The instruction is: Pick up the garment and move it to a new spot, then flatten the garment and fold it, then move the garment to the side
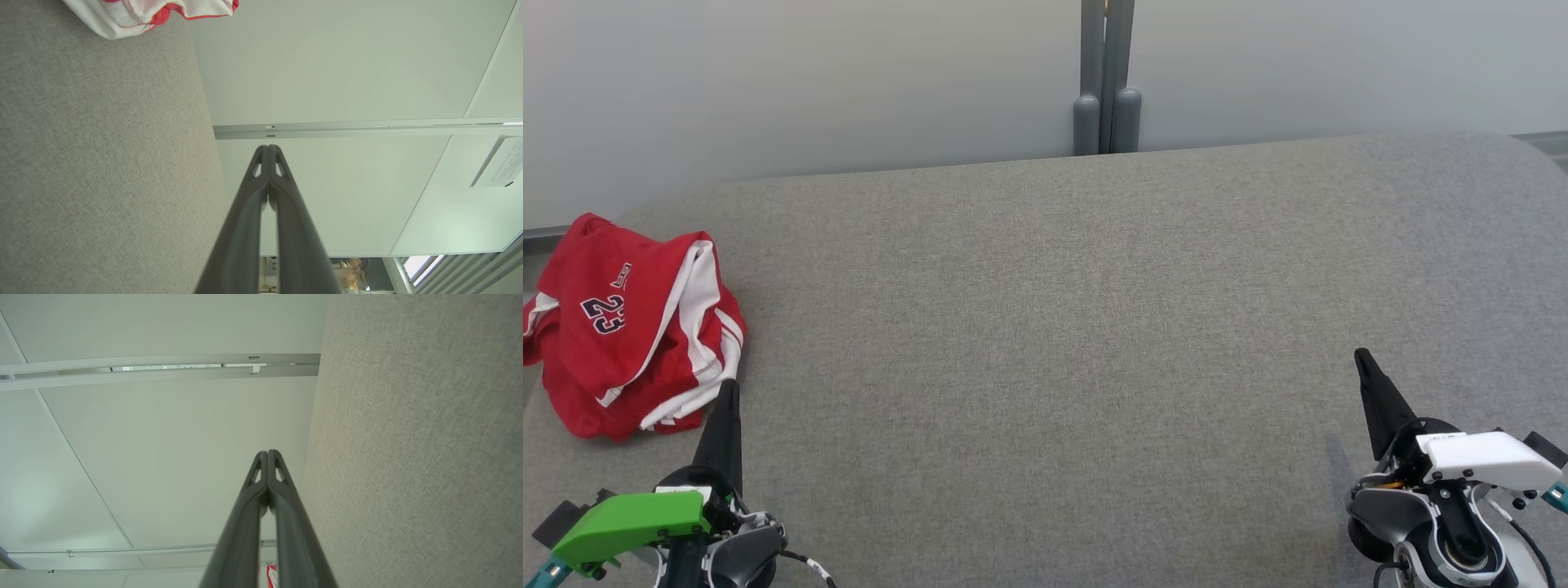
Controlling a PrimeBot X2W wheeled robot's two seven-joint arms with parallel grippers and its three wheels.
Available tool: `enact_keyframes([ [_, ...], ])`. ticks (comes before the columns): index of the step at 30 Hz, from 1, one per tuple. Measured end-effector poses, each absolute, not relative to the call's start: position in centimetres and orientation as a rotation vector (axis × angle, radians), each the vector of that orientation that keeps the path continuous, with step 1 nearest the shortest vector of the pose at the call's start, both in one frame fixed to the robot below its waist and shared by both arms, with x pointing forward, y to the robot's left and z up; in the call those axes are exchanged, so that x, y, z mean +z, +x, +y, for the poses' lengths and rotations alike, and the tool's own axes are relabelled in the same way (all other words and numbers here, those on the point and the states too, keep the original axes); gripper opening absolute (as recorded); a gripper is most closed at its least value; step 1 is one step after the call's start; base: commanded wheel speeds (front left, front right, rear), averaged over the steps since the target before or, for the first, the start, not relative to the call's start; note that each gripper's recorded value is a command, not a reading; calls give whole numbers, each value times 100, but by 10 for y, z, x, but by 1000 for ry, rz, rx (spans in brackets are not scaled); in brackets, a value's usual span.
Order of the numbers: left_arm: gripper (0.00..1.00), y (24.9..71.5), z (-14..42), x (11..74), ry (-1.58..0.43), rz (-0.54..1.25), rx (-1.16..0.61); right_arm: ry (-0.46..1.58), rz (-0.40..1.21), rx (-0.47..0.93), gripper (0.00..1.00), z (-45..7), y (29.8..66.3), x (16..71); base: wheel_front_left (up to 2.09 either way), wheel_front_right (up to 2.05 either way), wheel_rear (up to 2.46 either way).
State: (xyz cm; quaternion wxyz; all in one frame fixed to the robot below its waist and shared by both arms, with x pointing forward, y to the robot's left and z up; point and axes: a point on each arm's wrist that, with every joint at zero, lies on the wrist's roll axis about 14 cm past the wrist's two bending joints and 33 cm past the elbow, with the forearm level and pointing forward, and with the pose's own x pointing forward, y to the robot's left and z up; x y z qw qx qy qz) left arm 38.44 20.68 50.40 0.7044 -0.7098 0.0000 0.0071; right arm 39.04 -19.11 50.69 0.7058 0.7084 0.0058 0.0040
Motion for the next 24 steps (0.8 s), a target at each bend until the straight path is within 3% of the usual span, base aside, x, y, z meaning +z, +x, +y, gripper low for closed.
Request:
enact_keyframes([
  [24, 0, 384, 207, 504, -1578, 0, 16, 1575, 13, 9, 0, -191, 390, 507, 0, 0, 0],
])
